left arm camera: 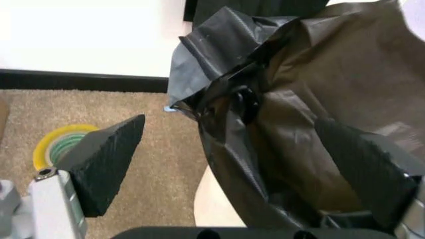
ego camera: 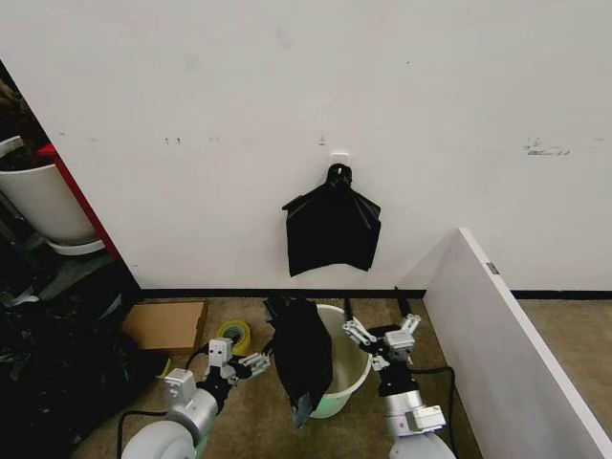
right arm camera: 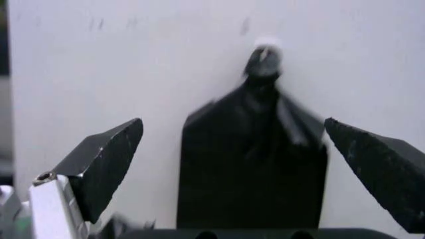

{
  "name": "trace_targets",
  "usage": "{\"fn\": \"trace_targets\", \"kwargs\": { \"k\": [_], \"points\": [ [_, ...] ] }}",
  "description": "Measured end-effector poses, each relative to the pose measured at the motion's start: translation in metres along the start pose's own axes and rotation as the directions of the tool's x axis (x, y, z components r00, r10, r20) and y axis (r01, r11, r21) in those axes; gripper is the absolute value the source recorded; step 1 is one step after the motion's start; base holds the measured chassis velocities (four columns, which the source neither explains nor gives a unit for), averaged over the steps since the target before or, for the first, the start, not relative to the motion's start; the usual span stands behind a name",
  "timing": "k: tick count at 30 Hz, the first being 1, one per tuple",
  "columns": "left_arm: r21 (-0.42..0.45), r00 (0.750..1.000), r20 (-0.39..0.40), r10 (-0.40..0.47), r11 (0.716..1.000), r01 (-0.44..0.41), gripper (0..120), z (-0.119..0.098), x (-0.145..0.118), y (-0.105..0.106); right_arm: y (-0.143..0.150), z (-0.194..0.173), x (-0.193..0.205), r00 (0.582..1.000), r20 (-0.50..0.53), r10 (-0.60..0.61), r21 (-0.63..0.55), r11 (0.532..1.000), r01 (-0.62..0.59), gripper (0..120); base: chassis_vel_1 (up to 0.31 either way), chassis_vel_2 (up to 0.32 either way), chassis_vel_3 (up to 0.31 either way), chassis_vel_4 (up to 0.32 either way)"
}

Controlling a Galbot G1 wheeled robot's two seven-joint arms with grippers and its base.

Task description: Place the garbage bag over the trash bin.

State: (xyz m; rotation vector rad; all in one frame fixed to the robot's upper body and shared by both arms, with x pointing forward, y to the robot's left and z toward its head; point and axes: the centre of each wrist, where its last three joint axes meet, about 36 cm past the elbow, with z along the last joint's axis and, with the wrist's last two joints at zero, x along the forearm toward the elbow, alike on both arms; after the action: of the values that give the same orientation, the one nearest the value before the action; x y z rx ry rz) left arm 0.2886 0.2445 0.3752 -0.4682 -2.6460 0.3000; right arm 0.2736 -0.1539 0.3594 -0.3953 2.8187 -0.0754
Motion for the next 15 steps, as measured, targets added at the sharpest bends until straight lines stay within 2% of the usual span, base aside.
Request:
{"fn": "trace_targets", "kwargs": {
  "k": [2, 4, 6, 7, 10, 14, 15],
  "points": [
    [0.007, 1.000, 0.005, -0.003, 1.000, 0.003, 100, 0.003, 0.000, 0.000, 0.000, -0.001, -0.001, 0.997, -0.072, -0.035, 0.000, 0.999, 0.035, 100, 0.000, 0.000, 0.000, 0.000],
    [0.004, 1.000, 0.009, -0.009, 1.000, 0.009, 100, 0.008, 0.002, 0.000, 0.004, -0.009, -0.003, 0.979, -0.193, -0.061, -0.053, 0.997, 0.052, 100, 0.000, 0.000, 0.000, 0.000],
    [-0.002, 1.000, 0.011, -0.013, 1.000, 0.013, 100, 0.011, 0.004, 0.001, 0.011, -0.025, -0.011, 0.930, -0.347, -0.125, -0.131, 0.988, 0.084, 100, 0.000, 0.000, 0.000, 0.000],
    [-0.002, 1.000, 0.011, -0.013, 1.000, 0.013, 100, 0.011, 0.004, 0.001, 0.011, -0.025, -0.011, 0.930, -0.347, -0.125, -0.131, 0.988, 0.084, 100, 0.000, 0.000, 0.000, 0.000],
    [-0.016, 1.000, 0.021, -0.010, 1.000, 0.011, 100, 0.008, 0.004, 0.002, 0.015, -0.034, -0.024, 0.870, -0.457, -0.183, -0.182, 0.977, 0.109, 100, 0.000, 0.000, 0.000, 0.000],
    [-0.025, 0.999, 0.032, -0.011, 1.000, 0.012, 100, 0.006, 0.008, 0.002, 0.013, -0.027, -0.040, 0.817, -0.549, -0.177, -0.139, 0.983, 0.119, 99, 0.000, 0.000, 0.000, 0.000],
    [-0.025, 0.999, 0.032, -0.011, 1.000, 0.012, 100, 0.006, 0.008, 0.002, 0.013, -0.027, -0.040, 0.817, -0.549, -0.177, -0.139, 0.983, 0.119, 99, 0.000, 0.000, 0.000, 0.000]
  ]
}}
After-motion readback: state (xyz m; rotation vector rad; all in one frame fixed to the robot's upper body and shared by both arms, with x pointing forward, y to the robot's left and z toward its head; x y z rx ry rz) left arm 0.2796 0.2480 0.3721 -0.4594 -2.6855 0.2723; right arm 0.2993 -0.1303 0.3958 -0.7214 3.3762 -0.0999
